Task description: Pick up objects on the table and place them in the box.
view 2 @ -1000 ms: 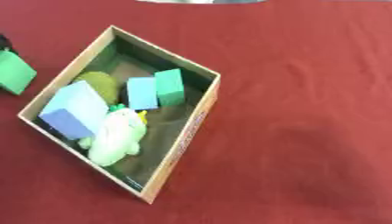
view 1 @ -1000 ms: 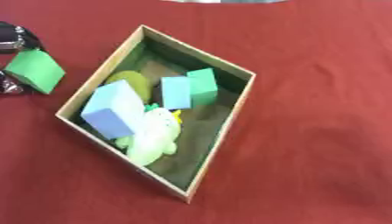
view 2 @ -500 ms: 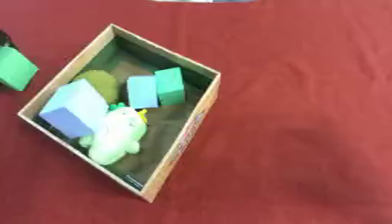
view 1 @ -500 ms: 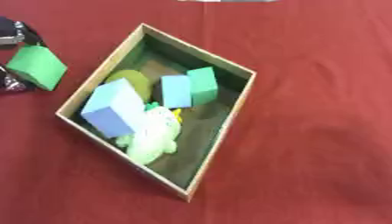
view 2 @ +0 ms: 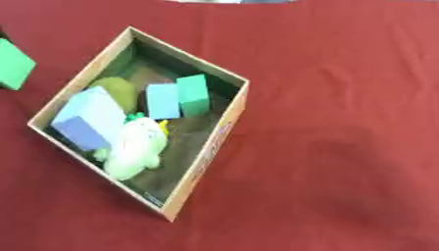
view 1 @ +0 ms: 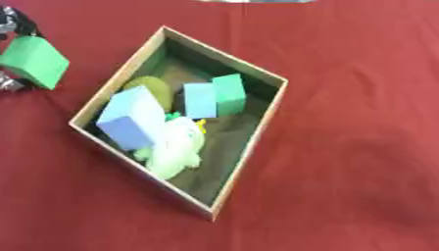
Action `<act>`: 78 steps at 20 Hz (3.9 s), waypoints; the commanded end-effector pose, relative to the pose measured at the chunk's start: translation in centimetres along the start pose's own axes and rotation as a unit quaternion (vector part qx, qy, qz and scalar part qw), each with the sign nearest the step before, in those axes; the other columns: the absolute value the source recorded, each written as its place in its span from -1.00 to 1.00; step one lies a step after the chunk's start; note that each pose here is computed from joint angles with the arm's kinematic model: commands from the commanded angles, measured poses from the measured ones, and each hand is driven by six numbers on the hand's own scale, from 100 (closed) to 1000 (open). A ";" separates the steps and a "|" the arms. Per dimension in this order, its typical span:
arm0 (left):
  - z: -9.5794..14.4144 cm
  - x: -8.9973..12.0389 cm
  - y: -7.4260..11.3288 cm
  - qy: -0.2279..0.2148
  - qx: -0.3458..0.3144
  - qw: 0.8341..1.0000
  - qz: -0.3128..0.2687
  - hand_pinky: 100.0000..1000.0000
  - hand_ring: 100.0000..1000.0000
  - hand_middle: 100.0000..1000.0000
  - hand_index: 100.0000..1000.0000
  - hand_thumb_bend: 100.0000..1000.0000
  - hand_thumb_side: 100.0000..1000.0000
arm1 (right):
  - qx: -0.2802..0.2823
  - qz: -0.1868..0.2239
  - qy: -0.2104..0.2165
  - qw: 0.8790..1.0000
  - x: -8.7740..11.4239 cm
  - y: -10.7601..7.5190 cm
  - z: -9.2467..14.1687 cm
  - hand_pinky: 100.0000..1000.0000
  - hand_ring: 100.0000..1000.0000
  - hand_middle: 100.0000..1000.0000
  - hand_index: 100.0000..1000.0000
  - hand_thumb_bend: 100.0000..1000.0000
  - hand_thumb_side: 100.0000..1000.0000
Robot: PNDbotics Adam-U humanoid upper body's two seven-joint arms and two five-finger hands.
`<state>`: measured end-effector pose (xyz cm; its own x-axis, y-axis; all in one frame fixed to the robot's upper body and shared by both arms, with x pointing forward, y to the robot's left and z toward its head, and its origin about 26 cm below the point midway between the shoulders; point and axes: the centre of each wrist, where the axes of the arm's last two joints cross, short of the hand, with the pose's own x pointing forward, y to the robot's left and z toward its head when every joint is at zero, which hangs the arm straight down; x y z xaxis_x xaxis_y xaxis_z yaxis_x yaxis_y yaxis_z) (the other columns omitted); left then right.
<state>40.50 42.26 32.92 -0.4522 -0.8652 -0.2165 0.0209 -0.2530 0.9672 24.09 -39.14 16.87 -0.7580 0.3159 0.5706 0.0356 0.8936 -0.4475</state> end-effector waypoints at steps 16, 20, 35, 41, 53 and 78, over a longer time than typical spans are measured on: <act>1.9 -0.3 2.6 -0.038 -0.027 0.999 -0.002 0.60 0.40 -0.03 0.47 -0.26 -0.80 | 0.010 0.007 0.004 1.000 0.4 -0.3 0.0 1.00 1.00 0.02 0.59 -1.00 -0.18; 1.7 0.0 2.7 -0.048 -0.014 0.999 0.001 0.50 0.24 -0.19 0.31 -0.57 -1.00 | 0.011 0.007 0.005 1.000 0.4 -0.2 0.1 1.00 1.00 0.02 0.59 -1.00 -0.18; -2.0 9.9 5.9 -0.271 0.114 0.955 -0.037 0.42 0.13 -0.26 0.26 -0.95 -1.00 | 0.012 0.002 0.002 1.000 0.5 -0.3 -0.1 1.00 1.00 0.02 0.60 -1.00 -0.18; -3.5 13.7 6.3 -0.322 0.097 0.942 -0.007 0.44 0.15 -0.22 0.30 -1.00 -1.00 | 0.015 -0.003 0.001 1.000 0.5 -0.2 -0.2 1.00 1.00 0.02 0.60 -1.00 -0.18; -6.0 14.1 4.9 -0.305 0.081 0.948 0.039 0.60 0.45 0.18 0.71 -0.88 -0.51 | 0.014 -0.008 0.003 1.000 0.4 -0.2 -0.2 1.00 1.00 0.02 0.60 -1.00 -0.18; -3.0 13.2 6.9 -0.267 0.272 0.924 0.037 0.89 0.82 0.54 0.88 -1.00 0.23 | 0.003 -0.014 -0.001 1.000 0.4 -0.2 0.0 0.99 1.00 0.02 0.60 -1.00 -0.18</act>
<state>38.29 27.32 34.70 -0.8528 -0.4933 -0.1713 -0.2668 0.1296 0.9550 23.87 -39.06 16.27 -0.7420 0.2847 0.6070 0.0010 0.9059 -0.4236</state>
